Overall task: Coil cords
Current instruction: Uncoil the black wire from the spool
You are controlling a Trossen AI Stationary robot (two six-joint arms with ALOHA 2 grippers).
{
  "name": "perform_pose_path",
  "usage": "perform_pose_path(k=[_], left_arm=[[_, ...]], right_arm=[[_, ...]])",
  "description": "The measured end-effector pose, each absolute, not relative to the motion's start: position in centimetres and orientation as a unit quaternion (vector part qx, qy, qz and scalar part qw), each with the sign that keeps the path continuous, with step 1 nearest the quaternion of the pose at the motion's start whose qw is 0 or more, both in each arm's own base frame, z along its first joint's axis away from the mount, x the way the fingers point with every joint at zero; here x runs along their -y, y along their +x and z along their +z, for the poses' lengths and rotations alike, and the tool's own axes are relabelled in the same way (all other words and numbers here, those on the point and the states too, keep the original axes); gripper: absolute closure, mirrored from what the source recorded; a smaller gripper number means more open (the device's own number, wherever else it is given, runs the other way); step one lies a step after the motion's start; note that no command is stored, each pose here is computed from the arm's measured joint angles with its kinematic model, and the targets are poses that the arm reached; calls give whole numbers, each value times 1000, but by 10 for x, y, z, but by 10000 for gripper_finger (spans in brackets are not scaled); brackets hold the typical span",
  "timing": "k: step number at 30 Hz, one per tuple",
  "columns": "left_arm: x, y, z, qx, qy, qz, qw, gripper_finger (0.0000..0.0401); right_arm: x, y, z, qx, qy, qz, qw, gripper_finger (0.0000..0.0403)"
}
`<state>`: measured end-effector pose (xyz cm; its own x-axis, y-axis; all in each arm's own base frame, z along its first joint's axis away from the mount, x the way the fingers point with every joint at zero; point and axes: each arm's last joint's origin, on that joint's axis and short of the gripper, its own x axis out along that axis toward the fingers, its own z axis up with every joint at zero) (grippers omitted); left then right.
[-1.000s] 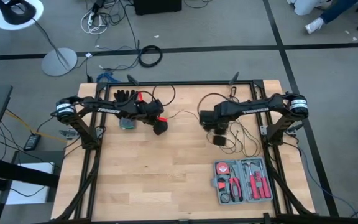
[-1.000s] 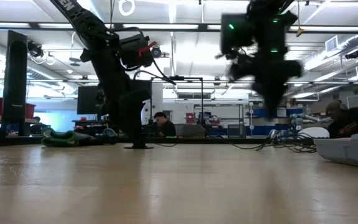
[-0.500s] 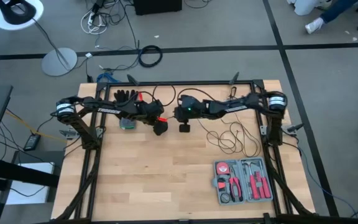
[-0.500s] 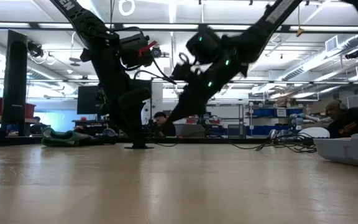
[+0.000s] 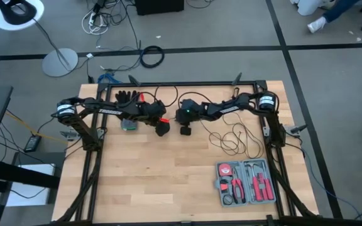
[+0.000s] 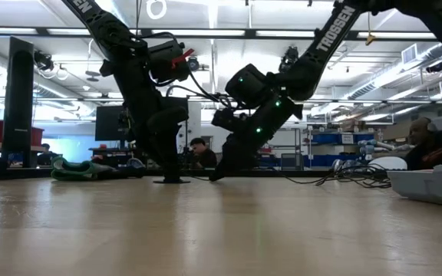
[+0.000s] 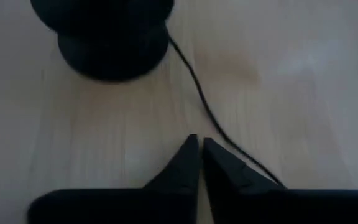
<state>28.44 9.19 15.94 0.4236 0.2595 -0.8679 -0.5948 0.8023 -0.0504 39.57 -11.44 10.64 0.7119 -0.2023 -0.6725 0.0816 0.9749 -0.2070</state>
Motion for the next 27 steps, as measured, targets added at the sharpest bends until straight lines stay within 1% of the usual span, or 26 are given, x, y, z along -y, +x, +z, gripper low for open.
perform_pose_path(k=[3,4,8,13,15,16,18,20,23,27], left_arm=[[-92,284,159,-471,-178,259,824,137],[-92,284,159,-472,-178,259,824,137],[-91,283,159,-479,-178,259,819,137],[-91,282,158,-481,-178,259,818,137],[-91,283,159,-480,-178,259,819,137],[-91,283,159,-478,-178,259,820,137],[-91,283,159,-477,-178,259,821,137],[-92,284,159,-474,-178,259,822,137],[-92,284,160,-471,-178,259,824,137],[-92,284,159,-473,-178,259,823,137]], right_arm=[[117,389,108,-401,-62,-76,911,381],[117,387,109,-413,-56,-71,906,392],[112,371,118,-478,-27,-60,876,397],[87,339,142,-588,-7,-34,808,399],[77,321,151,-638,3,-20,770,401],[74,317,158,-643,2,-18,766,401],[71,312,173,-638,-8,-25,770,400],[71,311,180,-627,-11,-36,778,400],[78,322,186,-570,-15,-53,820,400],[96,345,190,-459,-16,-76,885,388]])
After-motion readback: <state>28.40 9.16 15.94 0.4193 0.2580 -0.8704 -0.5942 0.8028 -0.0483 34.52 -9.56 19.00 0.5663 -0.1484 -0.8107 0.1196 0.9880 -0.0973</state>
